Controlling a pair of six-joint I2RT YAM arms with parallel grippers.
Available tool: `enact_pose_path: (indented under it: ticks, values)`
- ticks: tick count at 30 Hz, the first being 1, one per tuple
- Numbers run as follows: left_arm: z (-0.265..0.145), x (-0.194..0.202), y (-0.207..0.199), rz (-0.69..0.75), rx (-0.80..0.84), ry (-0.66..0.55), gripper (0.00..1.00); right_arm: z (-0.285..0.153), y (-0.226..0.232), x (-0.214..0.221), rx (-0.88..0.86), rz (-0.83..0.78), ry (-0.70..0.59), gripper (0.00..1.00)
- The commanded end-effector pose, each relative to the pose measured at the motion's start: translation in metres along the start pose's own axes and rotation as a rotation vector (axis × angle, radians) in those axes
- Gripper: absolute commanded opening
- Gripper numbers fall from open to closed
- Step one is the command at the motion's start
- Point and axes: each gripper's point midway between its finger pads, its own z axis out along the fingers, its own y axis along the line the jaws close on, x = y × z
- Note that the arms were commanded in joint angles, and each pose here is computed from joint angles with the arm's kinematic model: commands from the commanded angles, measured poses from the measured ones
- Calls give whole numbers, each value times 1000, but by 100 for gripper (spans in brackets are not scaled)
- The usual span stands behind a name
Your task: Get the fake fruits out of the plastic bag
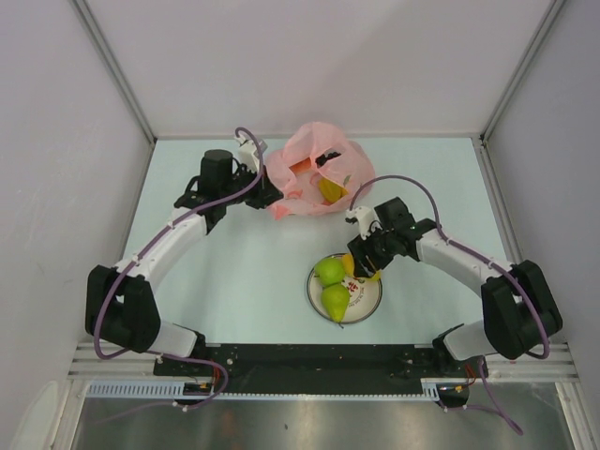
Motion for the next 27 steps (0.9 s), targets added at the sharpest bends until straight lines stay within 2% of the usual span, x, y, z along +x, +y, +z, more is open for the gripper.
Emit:
enact_pose_path:
  ticks: [1, 13, 18, 23, 26, 27]
  values:
    - [-8, -13, -5, 28, 6, -51, 0, 8, 6, -22, 6, -52, -45, 0]
    - [-5, -16, -5, 30, 15, -45, 0, 33, 12, -30, 0, -151, -17, 0]
    - [-4, -15, -5, 35, 10, -42, 0, 35, 14, -30, -18, -164, -13, 20]
    - [-3, -15, -4, 36, 12, -40, 0, 32, 15, -29, -24, -179, -11, 33]
    - [-3, -16, -5, 35, 14, -44, 0, 31, 15, -30, -23, -179, -17, 50]
    - [-3, -15, -4, 33, 12, -43, 0, 29, 16, -32, -22, -182, -24, 62]
